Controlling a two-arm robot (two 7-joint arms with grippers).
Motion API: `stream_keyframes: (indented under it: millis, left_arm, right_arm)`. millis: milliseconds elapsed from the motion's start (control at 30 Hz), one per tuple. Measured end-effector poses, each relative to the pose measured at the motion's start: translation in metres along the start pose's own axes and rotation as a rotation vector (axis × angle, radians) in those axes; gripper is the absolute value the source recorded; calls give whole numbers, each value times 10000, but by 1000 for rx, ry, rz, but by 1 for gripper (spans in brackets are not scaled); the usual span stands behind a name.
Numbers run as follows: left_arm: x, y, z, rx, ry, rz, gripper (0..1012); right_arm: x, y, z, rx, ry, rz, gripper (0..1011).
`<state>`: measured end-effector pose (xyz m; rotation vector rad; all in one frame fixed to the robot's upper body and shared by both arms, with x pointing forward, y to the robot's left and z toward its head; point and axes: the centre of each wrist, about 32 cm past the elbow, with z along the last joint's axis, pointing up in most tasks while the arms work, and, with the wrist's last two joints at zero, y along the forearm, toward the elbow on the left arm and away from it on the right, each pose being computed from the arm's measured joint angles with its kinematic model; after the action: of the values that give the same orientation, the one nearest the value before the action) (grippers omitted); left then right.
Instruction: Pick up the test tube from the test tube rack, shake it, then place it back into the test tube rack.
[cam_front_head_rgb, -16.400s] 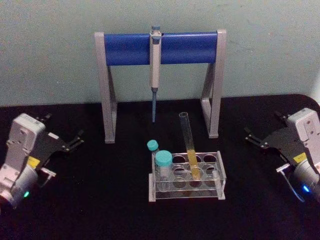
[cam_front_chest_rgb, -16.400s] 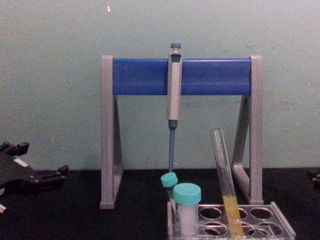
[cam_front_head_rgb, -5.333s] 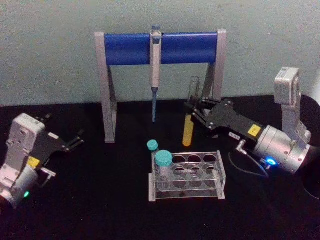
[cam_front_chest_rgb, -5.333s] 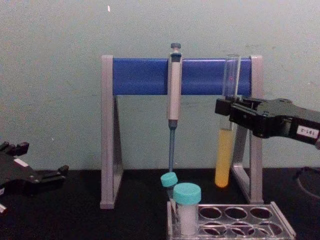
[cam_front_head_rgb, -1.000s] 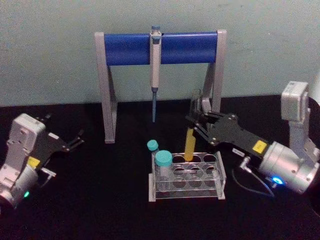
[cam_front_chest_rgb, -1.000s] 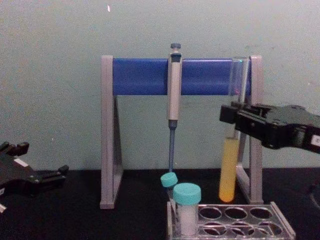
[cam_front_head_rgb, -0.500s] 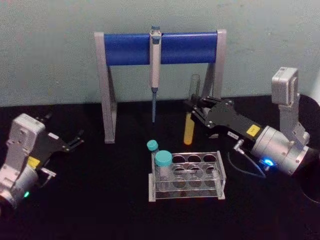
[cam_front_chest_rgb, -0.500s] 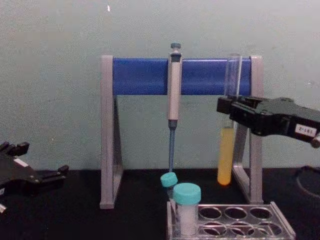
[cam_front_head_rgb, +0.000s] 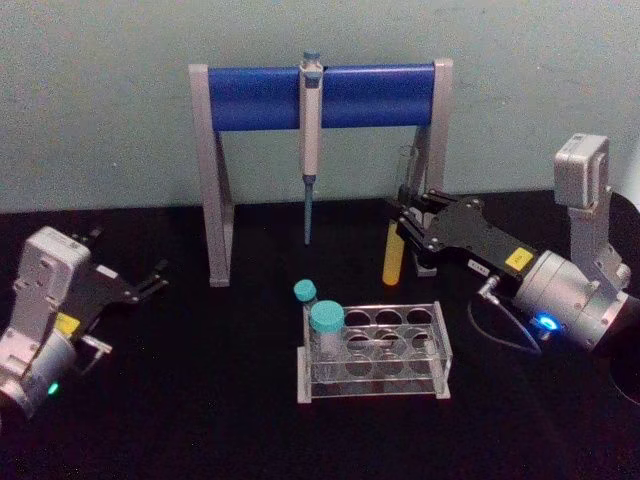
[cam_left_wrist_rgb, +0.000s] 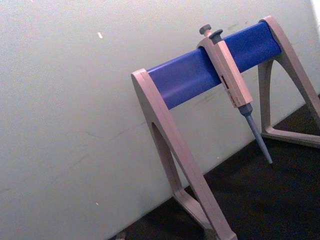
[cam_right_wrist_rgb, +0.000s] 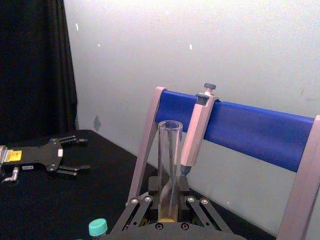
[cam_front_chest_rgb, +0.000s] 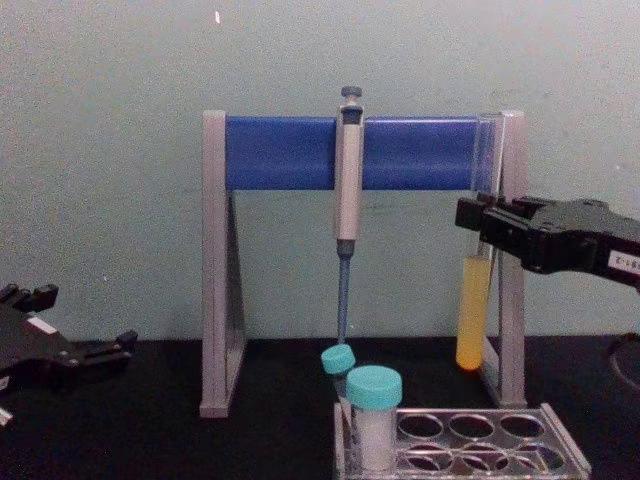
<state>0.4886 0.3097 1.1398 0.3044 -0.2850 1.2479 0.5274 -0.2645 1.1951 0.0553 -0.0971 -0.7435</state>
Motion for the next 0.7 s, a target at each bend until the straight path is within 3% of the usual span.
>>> stream_keyframes:
  millis: [700]
  left_arm:
    - [0, 0, 0, 0, 0, 0, 1010]
  right_arm:
    - [-5, -4, 7, -2, -1, 0, 222]
